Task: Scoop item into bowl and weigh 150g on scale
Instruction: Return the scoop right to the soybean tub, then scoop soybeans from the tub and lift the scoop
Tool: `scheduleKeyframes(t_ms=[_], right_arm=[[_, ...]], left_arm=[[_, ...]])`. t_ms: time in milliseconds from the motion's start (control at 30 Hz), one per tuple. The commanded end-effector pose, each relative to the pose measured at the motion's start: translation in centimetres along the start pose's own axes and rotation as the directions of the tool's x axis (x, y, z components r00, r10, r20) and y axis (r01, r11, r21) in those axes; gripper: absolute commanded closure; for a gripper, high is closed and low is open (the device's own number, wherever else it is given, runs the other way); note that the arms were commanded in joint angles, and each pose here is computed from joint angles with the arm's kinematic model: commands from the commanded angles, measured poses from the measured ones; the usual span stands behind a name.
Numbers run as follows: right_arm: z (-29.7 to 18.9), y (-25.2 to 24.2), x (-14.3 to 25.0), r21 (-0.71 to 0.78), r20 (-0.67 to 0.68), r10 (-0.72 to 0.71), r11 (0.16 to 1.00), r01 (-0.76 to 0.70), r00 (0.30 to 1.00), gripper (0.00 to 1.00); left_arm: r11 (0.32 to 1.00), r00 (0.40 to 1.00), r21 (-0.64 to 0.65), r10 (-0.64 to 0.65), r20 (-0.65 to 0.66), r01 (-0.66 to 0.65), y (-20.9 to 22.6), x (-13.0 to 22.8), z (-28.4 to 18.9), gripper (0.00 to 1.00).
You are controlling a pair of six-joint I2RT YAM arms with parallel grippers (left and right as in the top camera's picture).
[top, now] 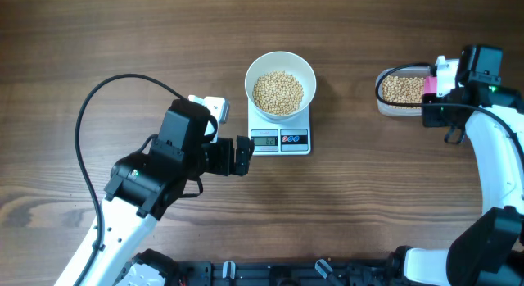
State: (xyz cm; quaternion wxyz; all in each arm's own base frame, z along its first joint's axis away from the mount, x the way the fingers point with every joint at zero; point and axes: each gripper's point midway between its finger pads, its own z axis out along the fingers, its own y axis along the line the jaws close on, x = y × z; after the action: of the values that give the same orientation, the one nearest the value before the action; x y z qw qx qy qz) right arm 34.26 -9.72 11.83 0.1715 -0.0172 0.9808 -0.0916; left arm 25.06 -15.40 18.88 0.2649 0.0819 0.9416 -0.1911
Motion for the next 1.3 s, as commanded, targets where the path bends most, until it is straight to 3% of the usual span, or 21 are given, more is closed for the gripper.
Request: scheduleKeyframes(t_ms=[0, 233, 633, 800, 1000, 1267], right_arm=[[1.0, 0.3, 0.5, -0.014, -0.030, 0.028, 1.000, -0.028, 0.999, 0.96], [2.3, 3.3, 1.2, -0.123, -0.085, 0.012, 0.992, -0.023, 0.996, 0.96], [1.2, 8.6, -0.2, -0.392, -0.033, 0.039, 0.919, -0.048, 0.999, 0.96], [1.1, 8.6, -0.4, -0.401, -0.030, 0.061, 0.913, -0.068, 0.998, 0.96], [0.4, 7.4, -1.3, -0.552, -0.001, 0.193, 0.818, -0.161, 0.981, 0.96], [1.5, 5.3, -0.6, -0.650, -0.071, 0.329, 0.701, -0.294, 0.942, 0.96]], left_arm=[[1.000, 1.000, -0.013, -0.003, -0.004, 0.003, 0.2, 0.2, 0.2, 0.00], [1.000, 1.000, -0.013, -0.003, -0.004, 0.003, 0.2, 0.2, 0.2, 0.00], [1.000, 1.000, -0.013, -0.003, -0.004, 0.003, 0.2, 0.2, 0.2, 0.00], [1.000, 1.000, -0.013, -0.003, -0.004, 0.003, 0.2, 0.2, 0.2, 0.00], [1.000, 1.000, -0.013, -0.003, -0.004, 0.003, 0.2, 0.2, 0.2, 0.00], [1.000, 1.000, -0.013, -0.003, -0.004, 0.003, 0.2, 0.2, 0.2, 0.00]])
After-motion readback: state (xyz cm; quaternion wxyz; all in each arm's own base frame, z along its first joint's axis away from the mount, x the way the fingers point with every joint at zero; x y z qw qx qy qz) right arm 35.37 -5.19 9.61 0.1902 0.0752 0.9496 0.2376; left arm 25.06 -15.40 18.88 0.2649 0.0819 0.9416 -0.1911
